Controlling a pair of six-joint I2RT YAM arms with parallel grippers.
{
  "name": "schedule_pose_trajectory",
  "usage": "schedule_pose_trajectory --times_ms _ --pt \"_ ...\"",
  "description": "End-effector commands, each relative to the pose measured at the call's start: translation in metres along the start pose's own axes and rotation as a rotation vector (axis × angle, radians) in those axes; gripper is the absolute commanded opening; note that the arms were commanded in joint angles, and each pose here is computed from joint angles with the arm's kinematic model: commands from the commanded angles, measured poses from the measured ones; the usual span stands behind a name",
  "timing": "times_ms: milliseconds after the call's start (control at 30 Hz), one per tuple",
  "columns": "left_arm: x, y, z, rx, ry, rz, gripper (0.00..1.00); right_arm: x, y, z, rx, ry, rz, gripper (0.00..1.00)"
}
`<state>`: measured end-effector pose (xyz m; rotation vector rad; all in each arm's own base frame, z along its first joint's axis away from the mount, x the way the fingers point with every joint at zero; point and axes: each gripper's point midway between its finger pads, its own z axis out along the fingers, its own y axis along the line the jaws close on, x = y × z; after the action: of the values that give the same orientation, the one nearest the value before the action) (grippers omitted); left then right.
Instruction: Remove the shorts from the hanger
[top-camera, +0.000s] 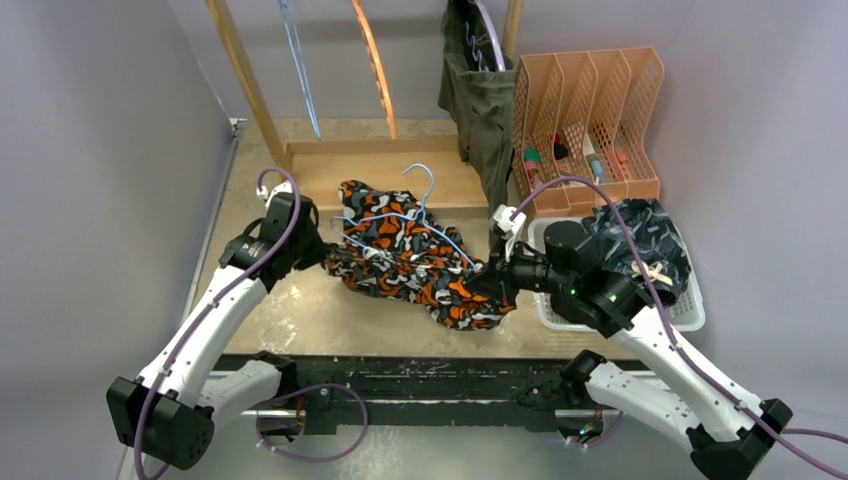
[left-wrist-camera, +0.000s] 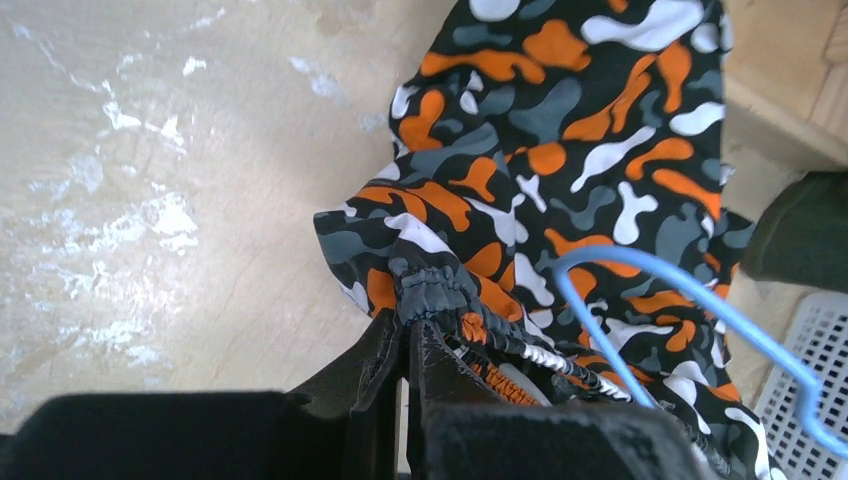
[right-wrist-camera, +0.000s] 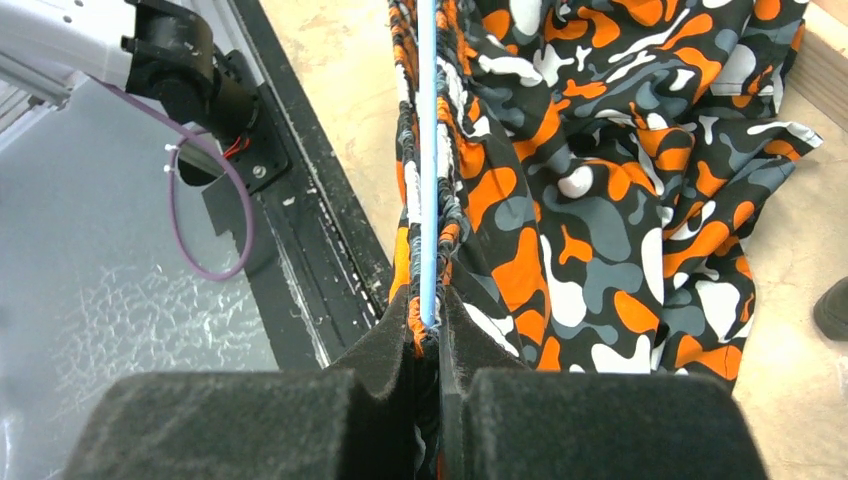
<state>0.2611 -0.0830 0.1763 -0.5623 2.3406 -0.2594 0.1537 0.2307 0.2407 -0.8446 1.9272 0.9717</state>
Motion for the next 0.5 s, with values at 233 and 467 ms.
schedule_pose_trajectory --times_ms 233,467 --pt "-0.001 0.014 -0.011 0.001 -0.032 -0.004 0.42 0.005 -0.019 0.022 0.051 0.021 0.061 0.0" --pt "-0.033 -0.031 -0.039 0.199 -0.114 -0.059 0.56 0.015 -0.035 0.035 0.114 0.058 0.114 0.0"
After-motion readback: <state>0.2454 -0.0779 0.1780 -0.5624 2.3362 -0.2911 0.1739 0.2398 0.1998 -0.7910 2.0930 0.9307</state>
